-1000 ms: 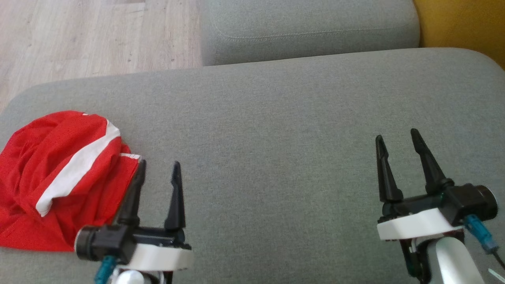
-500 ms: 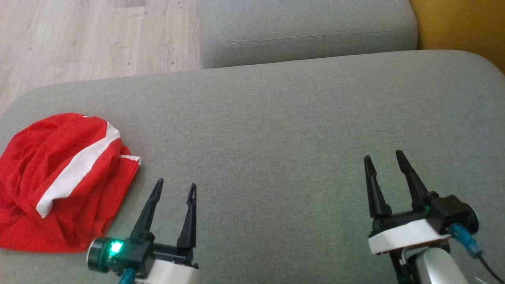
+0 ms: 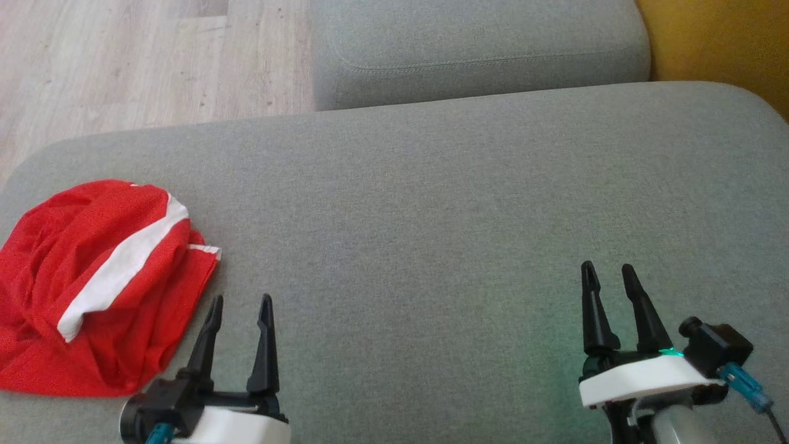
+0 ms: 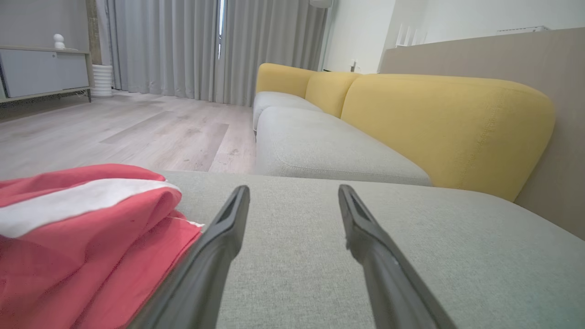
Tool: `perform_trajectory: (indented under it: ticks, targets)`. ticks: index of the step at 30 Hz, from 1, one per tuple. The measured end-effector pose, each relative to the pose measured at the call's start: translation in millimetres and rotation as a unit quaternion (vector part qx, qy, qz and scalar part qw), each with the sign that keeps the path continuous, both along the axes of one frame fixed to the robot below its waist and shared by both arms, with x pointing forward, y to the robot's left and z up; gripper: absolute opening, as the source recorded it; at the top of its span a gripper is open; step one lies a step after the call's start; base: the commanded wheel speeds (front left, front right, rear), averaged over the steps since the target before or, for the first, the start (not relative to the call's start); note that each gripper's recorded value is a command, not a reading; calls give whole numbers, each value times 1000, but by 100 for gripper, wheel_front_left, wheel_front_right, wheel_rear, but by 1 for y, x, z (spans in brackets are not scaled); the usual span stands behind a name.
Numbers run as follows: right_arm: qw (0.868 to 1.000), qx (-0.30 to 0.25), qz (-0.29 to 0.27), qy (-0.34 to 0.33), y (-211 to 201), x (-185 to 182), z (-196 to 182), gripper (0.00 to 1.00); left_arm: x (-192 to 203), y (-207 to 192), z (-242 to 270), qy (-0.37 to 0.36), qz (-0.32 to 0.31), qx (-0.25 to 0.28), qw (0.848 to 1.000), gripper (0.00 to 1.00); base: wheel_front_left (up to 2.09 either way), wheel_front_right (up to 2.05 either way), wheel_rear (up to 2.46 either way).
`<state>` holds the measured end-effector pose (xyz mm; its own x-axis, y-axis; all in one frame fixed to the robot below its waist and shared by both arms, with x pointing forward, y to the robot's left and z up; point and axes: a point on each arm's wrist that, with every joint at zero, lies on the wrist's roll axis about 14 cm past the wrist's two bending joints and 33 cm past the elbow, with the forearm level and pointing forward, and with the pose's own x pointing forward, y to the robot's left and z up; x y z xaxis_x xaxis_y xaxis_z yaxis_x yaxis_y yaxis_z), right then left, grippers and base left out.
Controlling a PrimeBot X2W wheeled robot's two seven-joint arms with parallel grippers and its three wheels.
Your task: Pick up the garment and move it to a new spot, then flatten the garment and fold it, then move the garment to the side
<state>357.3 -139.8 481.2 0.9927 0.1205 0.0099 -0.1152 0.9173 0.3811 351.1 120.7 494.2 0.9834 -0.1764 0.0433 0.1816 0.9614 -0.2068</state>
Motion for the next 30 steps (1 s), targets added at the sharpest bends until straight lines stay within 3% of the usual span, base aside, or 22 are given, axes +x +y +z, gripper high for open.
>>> perform_trajectory:
  ticks: [16,30]
  targets:
    - [1000,-12,13,-2,7,1,1,100,-4,2,-9,15,7,3,1000,100,0,0,0]
    - [994,-18,104,-20,67,8,10,100,-24,51,-4,7,93,10,996,100,0,0,0]
